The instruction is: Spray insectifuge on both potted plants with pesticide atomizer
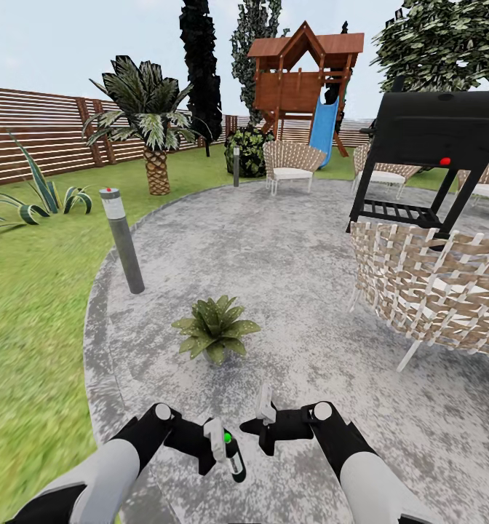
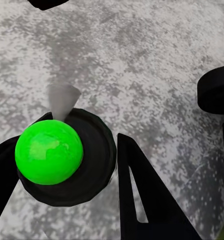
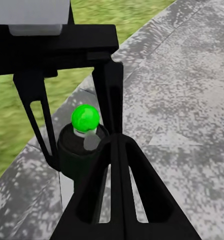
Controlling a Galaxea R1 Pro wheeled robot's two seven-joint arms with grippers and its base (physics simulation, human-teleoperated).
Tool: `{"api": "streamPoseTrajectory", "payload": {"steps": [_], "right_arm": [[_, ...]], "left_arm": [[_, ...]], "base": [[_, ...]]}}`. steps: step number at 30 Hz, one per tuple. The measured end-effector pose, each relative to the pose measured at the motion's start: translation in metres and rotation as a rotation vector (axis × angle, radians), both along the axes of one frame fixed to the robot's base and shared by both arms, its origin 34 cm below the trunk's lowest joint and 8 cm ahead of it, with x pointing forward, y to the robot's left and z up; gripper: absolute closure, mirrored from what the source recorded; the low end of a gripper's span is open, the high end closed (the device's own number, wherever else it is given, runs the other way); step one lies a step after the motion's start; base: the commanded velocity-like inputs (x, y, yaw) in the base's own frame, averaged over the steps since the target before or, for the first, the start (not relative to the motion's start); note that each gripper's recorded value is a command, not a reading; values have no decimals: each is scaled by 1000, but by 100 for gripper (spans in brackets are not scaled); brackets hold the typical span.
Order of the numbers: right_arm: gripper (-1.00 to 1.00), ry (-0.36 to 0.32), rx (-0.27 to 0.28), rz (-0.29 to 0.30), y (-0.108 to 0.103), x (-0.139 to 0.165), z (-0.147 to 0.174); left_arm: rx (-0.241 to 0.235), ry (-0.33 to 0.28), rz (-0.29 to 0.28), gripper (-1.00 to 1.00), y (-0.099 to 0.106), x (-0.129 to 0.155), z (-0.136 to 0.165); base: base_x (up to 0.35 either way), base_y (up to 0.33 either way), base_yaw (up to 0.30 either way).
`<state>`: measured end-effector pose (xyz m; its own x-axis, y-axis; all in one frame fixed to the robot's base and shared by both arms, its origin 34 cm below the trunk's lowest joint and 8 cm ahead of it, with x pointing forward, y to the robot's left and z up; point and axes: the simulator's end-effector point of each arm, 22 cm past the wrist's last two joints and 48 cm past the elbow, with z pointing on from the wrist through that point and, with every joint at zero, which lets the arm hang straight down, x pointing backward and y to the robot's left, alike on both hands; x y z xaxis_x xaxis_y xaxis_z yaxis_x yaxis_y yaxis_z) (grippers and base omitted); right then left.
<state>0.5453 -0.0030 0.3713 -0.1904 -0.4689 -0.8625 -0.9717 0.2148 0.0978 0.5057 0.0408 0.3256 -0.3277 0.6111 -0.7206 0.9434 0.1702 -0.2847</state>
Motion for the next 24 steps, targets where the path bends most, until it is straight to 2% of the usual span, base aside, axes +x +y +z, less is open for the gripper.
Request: {"api": "streamPoseTrajectory", "payload": {"steps": [24], "right_arm": [[100,0,0,0,0,0,0]], "left_arm": [[-27,-8,13,100,-14,4,6]], "base": [[0,0,0]]}}
